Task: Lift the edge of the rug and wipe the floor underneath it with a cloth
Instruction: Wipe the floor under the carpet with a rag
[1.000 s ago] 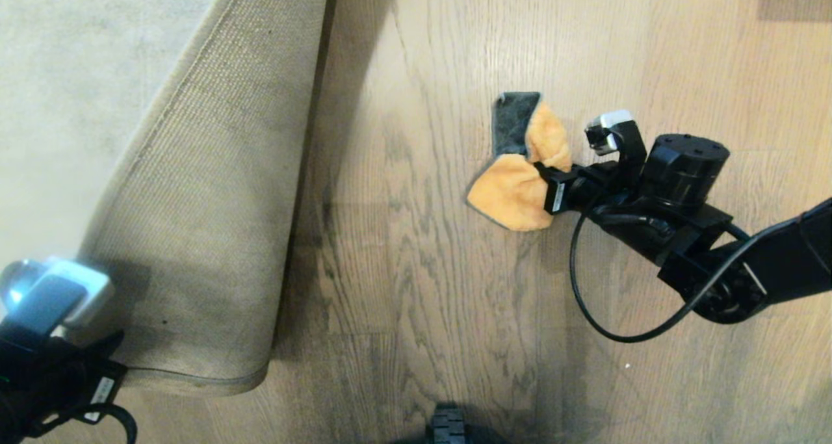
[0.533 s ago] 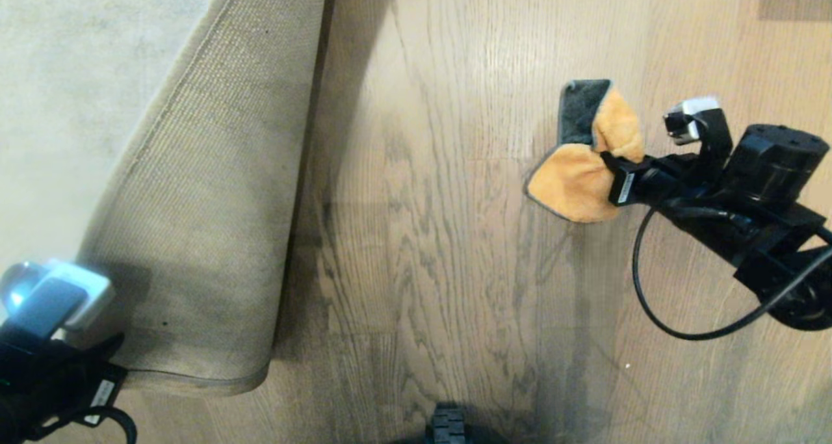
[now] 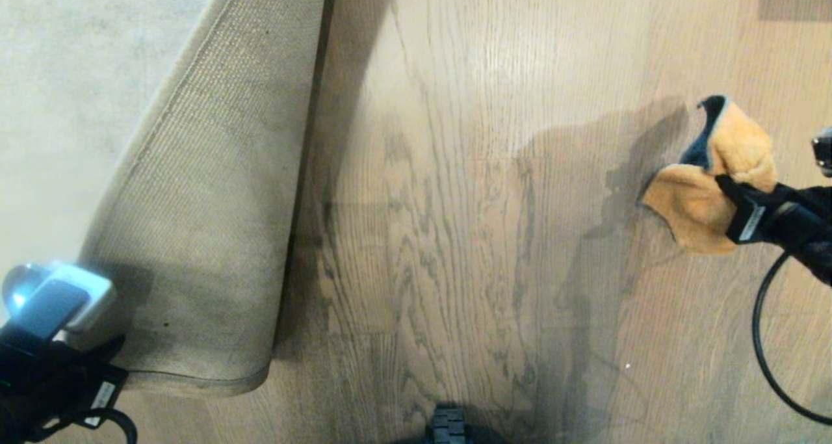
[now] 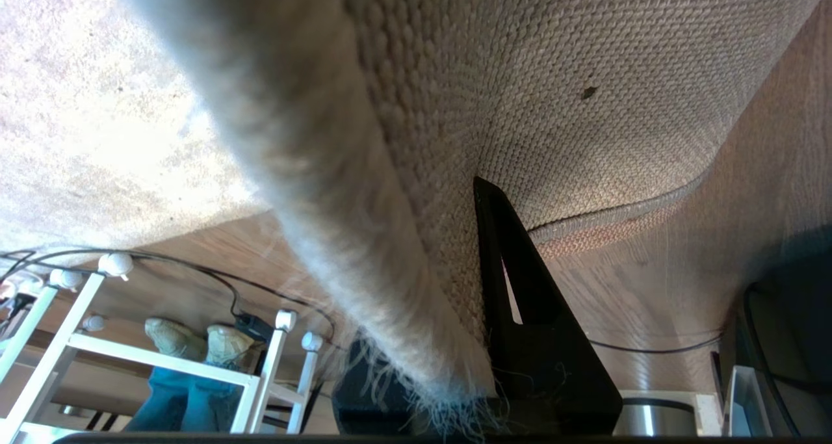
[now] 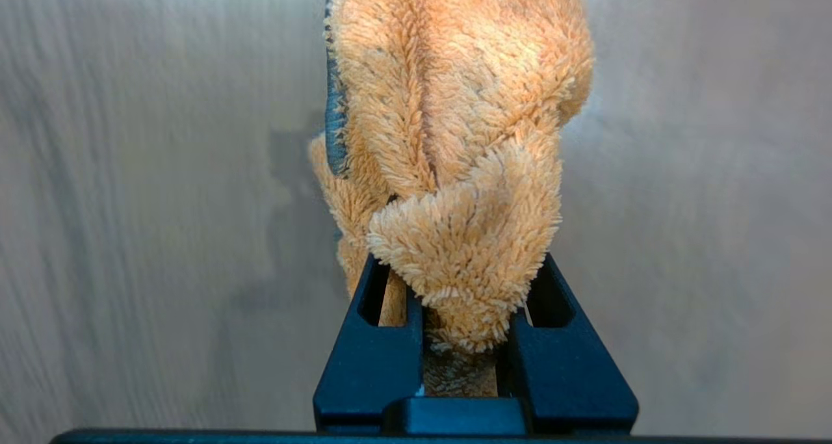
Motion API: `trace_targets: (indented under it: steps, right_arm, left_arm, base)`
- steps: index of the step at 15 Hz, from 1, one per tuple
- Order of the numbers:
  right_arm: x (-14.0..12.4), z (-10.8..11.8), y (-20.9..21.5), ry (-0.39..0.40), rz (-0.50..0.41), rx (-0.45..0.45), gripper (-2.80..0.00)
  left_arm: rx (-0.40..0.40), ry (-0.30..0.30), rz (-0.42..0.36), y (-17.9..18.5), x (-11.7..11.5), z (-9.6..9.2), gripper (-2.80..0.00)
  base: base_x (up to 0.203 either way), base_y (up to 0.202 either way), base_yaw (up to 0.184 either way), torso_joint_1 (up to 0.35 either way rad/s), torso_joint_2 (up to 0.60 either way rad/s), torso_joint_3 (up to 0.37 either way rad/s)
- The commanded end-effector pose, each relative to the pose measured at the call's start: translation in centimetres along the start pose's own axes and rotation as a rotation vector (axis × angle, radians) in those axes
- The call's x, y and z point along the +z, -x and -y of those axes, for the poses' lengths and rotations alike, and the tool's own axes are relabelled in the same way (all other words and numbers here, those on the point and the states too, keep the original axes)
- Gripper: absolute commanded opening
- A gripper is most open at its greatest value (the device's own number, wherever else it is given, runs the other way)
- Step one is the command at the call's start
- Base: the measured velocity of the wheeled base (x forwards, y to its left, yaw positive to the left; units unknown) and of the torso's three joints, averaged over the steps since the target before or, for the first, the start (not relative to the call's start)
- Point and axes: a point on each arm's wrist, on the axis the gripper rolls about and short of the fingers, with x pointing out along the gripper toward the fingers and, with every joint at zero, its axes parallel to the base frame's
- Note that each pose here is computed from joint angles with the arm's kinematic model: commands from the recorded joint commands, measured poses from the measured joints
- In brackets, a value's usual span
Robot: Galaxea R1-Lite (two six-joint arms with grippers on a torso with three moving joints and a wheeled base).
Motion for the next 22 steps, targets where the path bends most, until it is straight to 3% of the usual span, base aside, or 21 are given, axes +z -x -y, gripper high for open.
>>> trace_targets:
  steps: [1, 5, 9, 15, 19, 22]
  right_arm:
    - [0.4, 0.9, 3.9, 0.014, 0.038, -0.051, -2.8]
    - [-2.0, 1.0, 9.3, 0.039, -0.021, -0.129, -2.8]
    - [-3.5, 0.5, 13.4, 0.059, -0.042, -0.135, -2.8]
    - [-6.2, -0.6, 20.4, 0.06, -0.101, -0.06, -2.8]
    - [-8.3, -1.1, 22.5, 0.061, -0.167, 0.008, -2.8]
    - [-9.7, -1.3, 23.9, 0.073, -0.16, 0.048, -2.8]
  left_arm:
    - [-0.006, -0.006, 0.002, 0.0, 0.0, 0.1, -2.8]
    - [-0.011, -0.01, 0.005, 0.0, 0.0, 0.2, -2.8]
    - [-0.011, -0.01, 0.007, 0.0, 0.0, 0.2, -2.8]
    - [-0.011, -0.009, 0.006, 0.0, -0.1, 0.3, -2.8]
    - [-0.008, -0.006, 0.007, 0.1, -0.1, 0.2, -2.8]
    - [-0.006, -0.005, 0.01, 0.1, 0.0, 0.2, -2.8]
  base:
    - [0.0, 0.0, 0.0, 0.0, 0.0, 0.0]
    - [0.0, 0.0, 0.0, 0.0, 0.0, 0.0]
    - [0.0, 0.0, 0.0, 0.0, 0.0, 0.0]
    - [0.0, 0.0, 0.0, 0.0, 0.0, 0.0]
    - [0.0, 0.0, 0.0, 0.0, 0.0, 0.0]
    - [0.0, 0.0, 0.0, 0.0, 0.0, 0.0]
